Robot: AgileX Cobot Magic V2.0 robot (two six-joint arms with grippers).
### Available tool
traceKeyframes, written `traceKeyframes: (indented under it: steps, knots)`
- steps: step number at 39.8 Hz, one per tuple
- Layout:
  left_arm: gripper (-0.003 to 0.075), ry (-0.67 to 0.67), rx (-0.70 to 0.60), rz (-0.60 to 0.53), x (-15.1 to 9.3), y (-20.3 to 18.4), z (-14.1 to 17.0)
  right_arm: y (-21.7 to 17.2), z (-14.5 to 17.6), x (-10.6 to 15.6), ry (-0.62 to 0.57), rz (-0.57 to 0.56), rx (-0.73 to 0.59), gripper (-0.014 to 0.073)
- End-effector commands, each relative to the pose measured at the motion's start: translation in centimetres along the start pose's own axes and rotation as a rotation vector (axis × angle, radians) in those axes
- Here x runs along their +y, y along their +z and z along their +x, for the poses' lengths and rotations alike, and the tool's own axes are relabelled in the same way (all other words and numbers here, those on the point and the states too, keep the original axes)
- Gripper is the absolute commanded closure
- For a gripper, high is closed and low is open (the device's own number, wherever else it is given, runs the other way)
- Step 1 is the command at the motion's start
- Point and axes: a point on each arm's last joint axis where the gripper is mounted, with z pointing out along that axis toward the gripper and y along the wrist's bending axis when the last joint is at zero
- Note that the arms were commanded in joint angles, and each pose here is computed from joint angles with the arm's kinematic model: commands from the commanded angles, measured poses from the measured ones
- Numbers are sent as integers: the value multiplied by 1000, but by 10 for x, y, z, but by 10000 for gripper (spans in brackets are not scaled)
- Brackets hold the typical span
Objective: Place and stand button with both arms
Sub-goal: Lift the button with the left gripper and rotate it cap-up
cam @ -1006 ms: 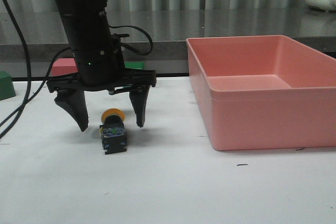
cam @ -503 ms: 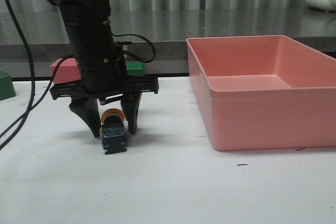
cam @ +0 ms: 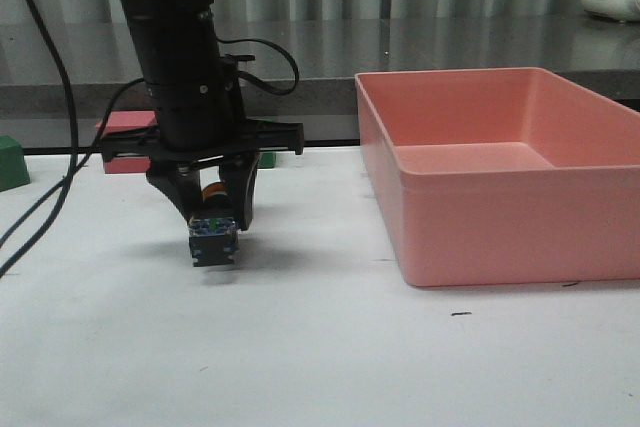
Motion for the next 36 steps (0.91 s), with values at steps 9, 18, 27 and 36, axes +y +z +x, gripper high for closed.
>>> traceKeyframes:
  steps: [9, 18, 27, 36]
  knots:
    - [479, 67, -446, 3, 8, -99, -2, -2, -14, 1, -32, -1, -90, 664]
    - [479, 106, -640, 14, 35, -113, 34, -2, -14, 1, -32, -1, -90, 664]
    - [478, 189, -929, 226, 49, -129, 66, -2, -14, 1, -32, -1, -90, 664]
    - [478, 399, -1093, 327, 60, -116, 83, -2, -14, 1, -32, -1, -90, 664]
